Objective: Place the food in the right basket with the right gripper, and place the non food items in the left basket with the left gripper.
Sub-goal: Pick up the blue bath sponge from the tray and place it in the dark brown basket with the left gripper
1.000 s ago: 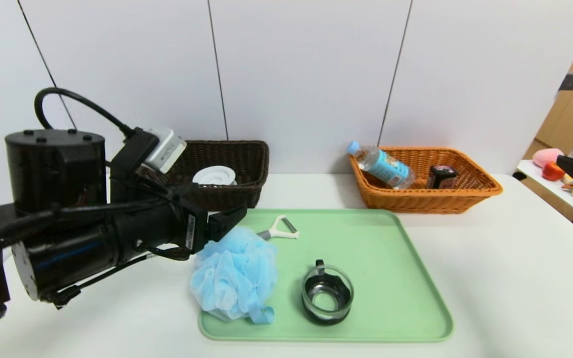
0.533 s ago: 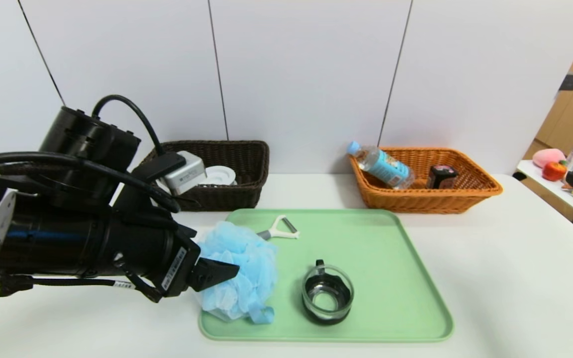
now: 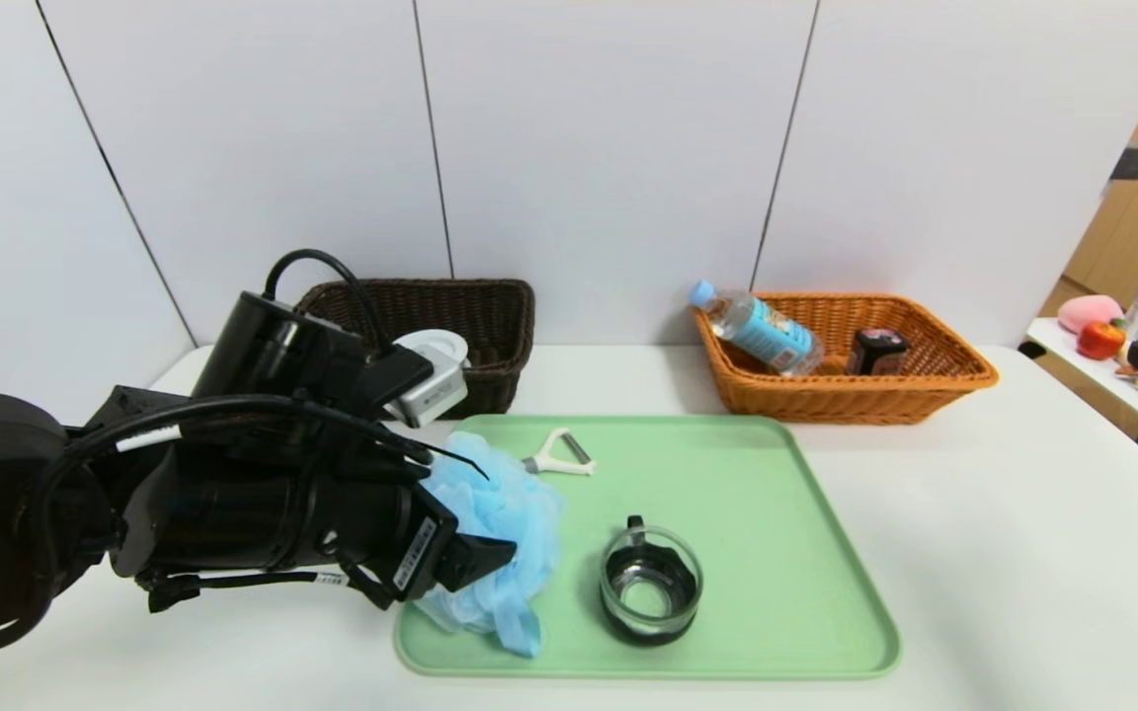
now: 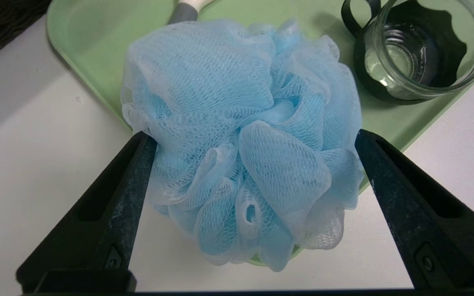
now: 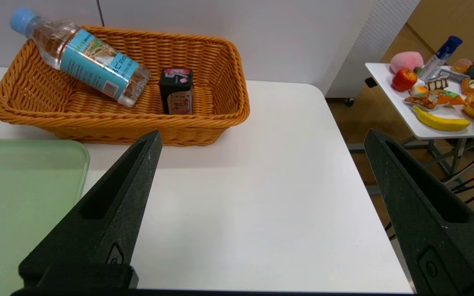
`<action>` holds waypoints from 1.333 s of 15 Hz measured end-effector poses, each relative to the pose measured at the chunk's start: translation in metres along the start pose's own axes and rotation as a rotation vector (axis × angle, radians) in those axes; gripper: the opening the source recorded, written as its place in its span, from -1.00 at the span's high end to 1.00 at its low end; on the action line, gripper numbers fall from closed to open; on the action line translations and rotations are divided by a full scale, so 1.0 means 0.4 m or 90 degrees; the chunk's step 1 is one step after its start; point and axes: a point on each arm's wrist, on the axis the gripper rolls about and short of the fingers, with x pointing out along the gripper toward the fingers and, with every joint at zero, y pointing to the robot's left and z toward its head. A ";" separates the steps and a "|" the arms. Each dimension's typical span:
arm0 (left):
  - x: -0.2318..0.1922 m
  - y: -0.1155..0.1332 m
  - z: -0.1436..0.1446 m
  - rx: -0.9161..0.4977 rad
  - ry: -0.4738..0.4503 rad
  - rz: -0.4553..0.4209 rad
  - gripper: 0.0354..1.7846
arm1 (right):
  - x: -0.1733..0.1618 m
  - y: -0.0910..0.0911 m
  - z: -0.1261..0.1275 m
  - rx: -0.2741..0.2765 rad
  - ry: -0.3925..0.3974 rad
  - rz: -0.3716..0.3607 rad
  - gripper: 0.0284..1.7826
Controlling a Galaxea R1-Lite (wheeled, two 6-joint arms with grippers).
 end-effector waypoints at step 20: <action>0.022 0.003 -0.031 0.043 -0.012 0.033 0.94 | 0.002 0.004 -0.011 0.000 0.007 0.018 -0.90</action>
